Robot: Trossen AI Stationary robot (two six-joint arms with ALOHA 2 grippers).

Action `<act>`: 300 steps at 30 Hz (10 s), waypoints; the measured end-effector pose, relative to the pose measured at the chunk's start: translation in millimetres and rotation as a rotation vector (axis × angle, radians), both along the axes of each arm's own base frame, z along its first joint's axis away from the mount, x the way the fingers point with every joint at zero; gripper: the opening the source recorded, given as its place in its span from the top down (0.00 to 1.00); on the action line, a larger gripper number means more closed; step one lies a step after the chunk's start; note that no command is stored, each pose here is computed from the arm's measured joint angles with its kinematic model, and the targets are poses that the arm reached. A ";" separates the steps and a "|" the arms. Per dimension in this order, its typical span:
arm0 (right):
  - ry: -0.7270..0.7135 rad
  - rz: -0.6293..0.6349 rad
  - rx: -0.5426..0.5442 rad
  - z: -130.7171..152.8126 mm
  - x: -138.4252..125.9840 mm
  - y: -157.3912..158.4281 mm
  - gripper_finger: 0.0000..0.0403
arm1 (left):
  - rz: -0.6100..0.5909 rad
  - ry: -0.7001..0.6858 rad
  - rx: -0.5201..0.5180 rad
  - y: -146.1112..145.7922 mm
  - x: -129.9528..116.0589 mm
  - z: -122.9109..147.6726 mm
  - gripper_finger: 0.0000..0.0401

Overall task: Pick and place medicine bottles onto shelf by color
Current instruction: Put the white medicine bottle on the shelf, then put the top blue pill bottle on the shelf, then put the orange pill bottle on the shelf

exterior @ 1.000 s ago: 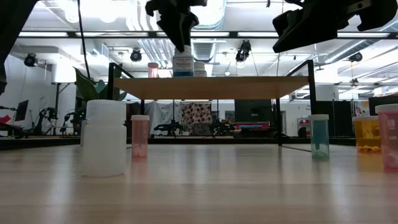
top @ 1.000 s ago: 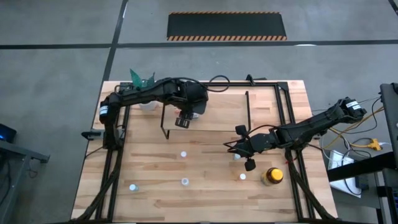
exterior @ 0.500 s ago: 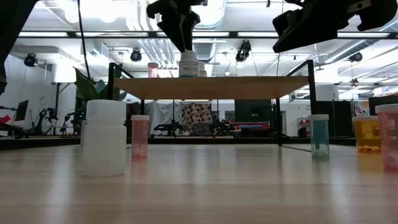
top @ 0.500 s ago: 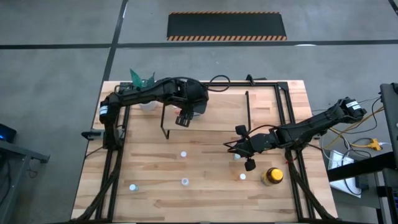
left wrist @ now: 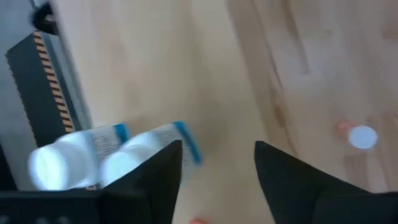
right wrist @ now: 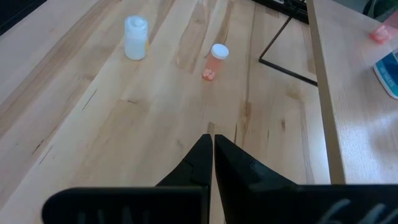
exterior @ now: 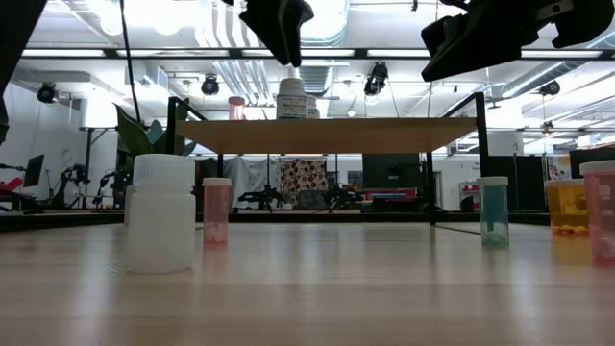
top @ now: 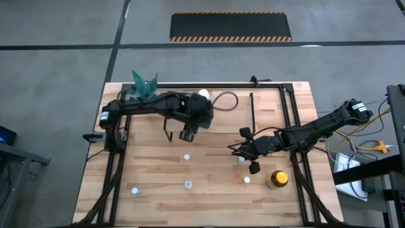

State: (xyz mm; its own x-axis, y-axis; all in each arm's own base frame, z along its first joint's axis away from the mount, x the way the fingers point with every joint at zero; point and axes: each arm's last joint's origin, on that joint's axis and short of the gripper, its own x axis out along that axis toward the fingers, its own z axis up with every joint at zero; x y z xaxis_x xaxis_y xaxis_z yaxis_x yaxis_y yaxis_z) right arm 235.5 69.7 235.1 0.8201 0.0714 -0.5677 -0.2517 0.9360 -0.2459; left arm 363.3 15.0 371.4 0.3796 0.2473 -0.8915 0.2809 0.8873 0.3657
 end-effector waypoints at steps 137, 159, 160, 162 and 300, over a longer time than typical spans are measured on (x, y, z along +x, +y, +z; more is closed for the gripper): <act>0.472 -0.327 0.284 -33.2 21.4 41.9 0.71 | -0.205 -1.039 0.061 -113.0 -128.5 -88.8 0.97; 0.212 -0.636 0.050 128.4 58.9 -128.5 0.72 | -0.211 -1.036 0.069 -112.9 -128.5 -88.8 0.97; 0.212 -0.633 0.085 128.5 57.3 -139.2 0.72 | -0.214 -1.035 0.075 -112.9 -128.5 -88.9 0.97; 0.226 -0.630 0.133 125.3 55.3 -157.2 0.72 | -0.222 -1.032 0.086 -112.9 -128.5 -88.8 0.97; 0.608 -1.416 0.635 71.7 -86.0 -76.2 0.49 | -0.224 -1.022 0.087 -112.9 -128.5 -90.0 0.97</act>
